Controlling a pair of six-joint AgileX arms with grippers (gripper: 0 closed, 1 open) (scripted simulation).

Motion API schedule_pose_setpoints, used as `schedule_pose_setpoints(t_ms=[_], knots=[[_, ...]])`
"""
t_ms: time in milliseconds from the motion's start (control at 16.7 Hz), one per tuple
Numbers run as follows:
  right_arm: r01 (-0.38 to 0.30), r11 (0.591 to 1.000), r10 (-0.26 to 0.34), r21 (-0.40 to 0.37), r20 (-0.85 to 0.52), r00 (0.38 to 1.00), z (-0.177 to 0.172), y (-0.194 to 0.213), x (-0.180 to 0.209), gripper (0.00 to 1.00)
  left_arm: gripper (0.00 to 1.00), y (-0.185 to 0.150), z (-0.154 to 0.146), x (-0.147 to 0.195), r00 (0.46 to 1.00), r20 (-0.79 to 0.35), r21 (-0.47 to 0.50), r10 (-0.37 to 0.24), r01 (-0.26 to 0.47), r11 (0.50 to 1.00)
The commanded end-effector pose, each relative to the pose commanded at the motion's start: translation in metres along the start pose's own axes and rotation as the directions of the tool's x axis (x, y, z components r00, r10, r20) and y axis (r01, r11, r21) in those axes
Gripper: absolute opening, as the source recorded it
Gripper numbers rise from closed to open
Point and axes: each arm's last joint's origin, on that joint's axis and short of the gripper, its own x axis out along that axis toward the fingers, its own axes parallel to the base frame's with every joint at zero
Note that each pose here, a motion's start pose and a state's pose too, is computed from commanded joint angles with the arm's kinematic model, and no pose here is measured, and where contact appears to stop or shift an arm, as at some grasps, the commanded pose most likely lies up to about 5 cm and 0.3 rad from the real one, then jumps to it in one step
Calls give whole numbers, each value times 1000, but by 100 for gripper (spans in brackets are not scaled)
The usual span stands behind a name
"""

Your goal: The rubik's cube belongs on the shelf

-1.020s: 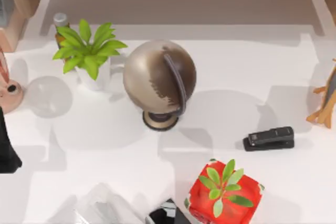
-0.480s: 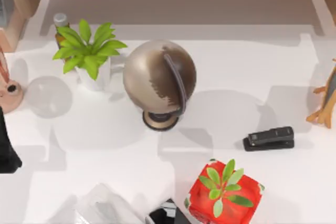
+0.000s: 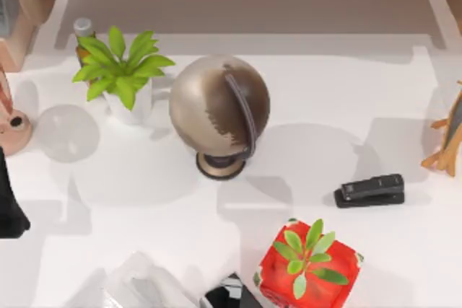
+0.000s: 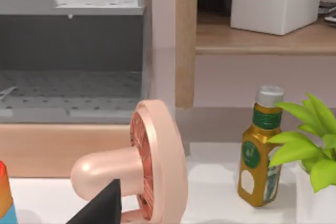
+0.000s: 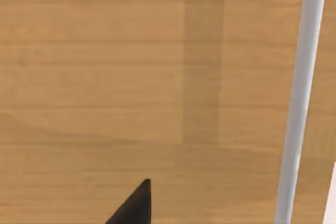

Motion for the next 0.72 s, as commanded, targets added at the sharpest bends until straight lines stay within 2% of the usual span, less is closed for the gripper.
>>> schedule_pose_setpoints(t_ms=[480, 720], knots=[[1, 1000, -1, 0, 1, 1000, 0, 0, -1, 100, 100, 0, 0, 0, 1000, 0, 0, 0, 0, 1000], [1, 1000, -1, 0, 1, 1000, 0, 0, -17, 100, 100, 0, 0, 0, 1000, 0, 0, 0, 0, 1000]])
